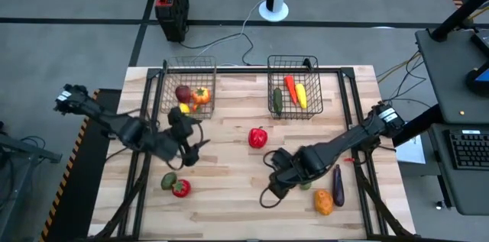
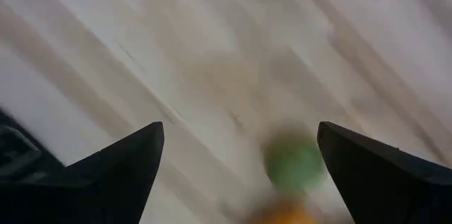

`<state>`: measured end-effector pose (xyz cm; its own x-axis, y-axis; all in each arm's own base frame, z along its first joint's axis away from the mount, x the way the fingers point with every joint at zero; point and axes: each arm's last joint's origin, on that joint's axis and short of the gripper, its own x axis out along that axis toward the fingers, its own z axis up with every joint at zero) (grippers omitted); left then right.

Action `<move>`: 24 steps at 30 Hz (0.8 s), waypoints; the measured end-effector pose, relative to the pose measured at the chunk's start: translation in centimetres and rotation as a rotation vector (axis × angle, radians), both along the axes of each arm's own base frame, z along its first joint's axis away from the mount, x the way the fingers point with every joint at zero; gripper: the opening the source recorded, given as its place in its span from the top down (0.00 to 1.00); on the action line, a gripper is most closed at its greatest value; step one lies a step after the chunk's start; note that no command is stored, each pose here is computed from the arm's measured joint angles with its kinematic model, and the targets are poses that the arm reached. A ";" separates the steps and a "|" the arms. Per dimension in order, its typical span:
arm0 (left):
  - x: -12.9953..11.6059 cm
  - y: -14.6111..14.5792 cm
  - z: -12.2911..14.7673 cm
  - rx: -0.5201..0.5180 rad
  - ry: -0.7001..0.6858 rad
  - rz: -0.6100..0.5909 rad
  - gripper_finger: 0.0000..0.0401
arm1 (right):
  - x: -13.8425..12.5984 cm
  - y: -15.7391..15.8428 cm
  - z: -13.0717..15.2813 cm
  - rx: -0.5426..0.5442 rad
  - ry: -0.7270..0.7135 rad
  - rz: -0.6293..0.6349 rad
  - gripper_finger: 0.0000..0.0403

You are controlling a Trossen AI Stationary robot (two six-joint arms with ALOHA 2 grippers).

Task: Sort produce into baskets
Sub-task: Put the green lime into the left yellow wire basket

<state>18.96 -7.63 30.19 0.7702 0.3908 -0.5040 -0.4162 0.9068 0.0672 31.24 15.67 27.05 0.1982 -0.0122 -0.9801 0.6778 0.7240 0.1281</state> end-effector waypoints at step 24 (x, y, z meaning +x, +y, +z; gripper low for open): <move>2.2 -2.3 -2.4 0.023 0.054 -0.007 0.19 | -5.0 2.1 -3.6 -0.095 0.293 -0.238 0.09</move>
